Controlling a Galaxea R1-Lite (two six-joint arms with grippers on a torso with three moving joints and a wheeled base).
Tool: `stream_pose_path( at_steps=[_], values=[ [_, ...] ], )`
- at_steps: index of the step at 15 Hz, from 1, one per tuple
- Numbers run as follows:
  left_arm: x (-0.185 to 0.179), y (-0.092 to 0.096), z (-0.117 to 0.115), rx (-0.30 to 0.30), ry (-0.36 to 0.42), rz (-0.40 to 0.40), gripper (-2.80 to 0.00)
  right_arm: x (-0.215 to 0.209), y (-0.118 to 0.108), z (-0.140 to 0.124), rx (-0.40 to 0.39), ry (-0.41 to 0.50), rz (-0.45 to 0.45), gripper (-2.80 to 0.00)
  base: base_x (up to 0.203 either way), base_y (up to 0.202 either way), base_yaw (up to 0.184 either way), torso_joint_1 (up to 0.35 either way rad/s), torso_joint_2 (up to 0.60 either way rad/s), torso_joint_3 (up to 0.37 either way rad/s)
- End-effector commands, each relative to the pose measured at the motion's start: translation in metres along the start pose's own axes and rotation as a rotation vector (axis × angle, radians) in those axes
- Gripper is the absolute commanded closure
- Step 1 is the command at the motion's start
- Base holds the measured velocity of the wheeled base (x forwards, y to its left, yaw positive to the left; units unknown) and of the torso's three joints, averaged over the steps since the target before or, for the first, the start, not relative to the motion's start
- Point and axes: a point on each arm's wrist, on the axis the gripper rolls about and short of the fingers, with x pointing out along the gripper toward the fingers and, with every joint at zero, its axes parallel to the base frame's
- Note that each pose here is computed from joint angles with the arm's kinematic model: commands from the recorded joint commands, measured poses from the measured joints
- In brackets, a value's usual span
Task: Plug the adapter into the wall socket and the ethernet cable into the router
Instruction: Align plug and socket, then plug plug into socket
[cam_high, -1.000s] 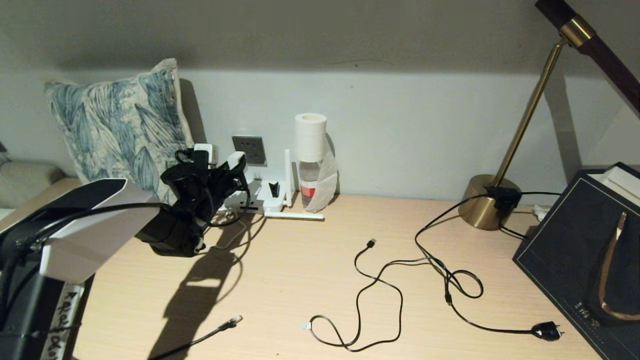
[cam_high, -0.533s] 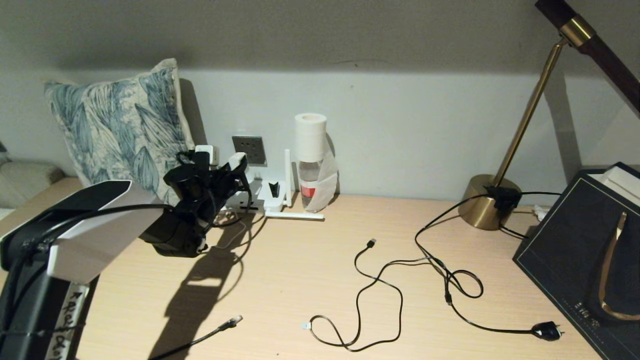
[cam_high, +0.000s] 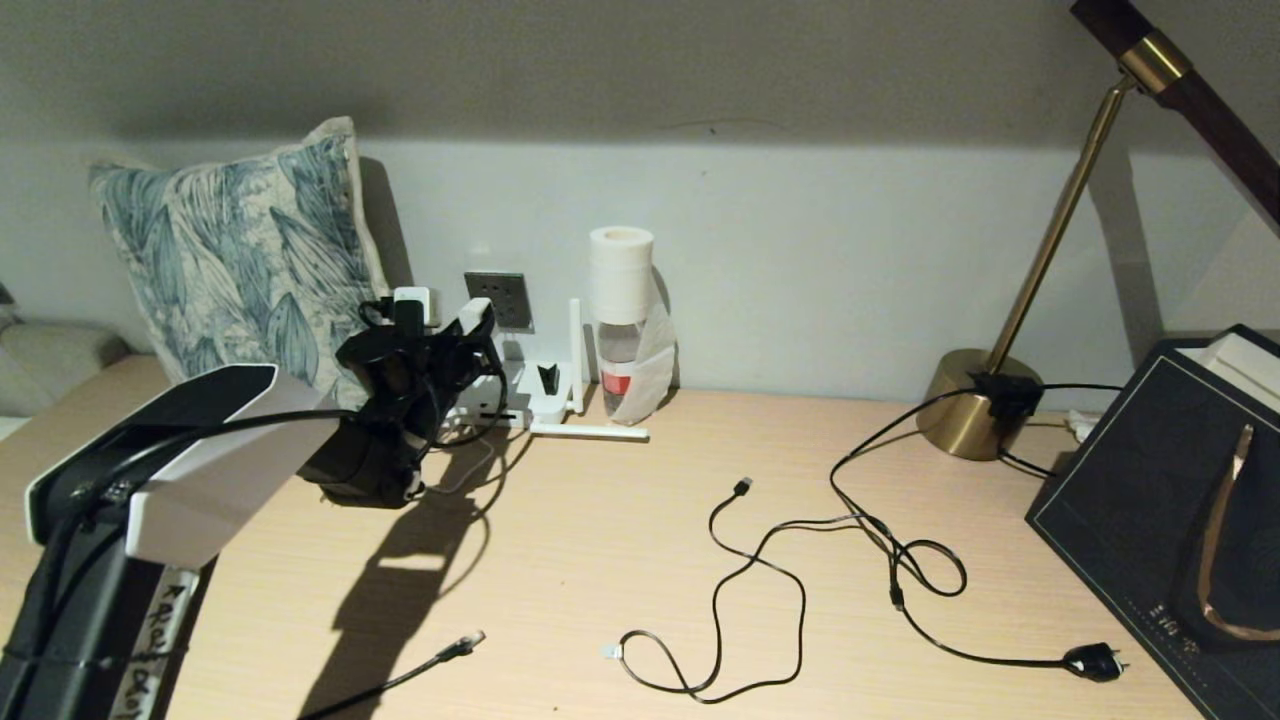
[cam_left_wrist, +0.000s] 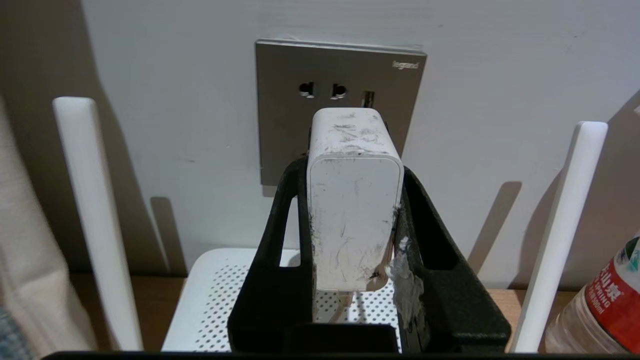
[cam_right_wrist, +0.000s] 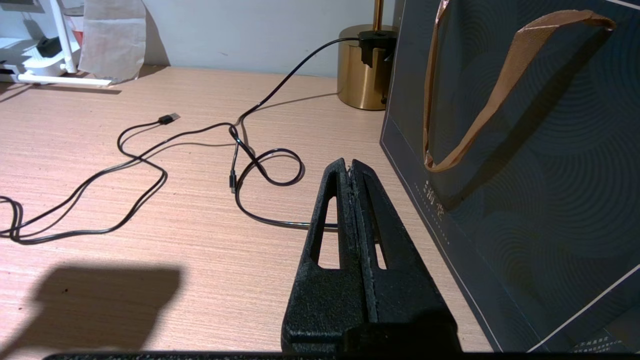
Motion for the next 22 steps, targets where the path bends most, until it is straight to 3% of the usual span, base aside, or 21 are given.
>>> stream_pose_path(
  at_steps=[1,22],
  values=[
    [0.0040,-0.0030,-0.0025,-0.001,-0.019,-0.002,0.00,0.0020,0.0000,-0.0099,0.000,0.035,0.001,0.00,0.000,0.000,0.000,0.000,0.00,0.000],
    [0.0087,-0.0067,-0.0044,0.017,-0.040,-0.001,0.00,0.0020,0.0000,-0.0099,0.000,0.035,0.001,0.00,0.000,0.000,0.000,0.000,0.00,0.000]
  ],
)
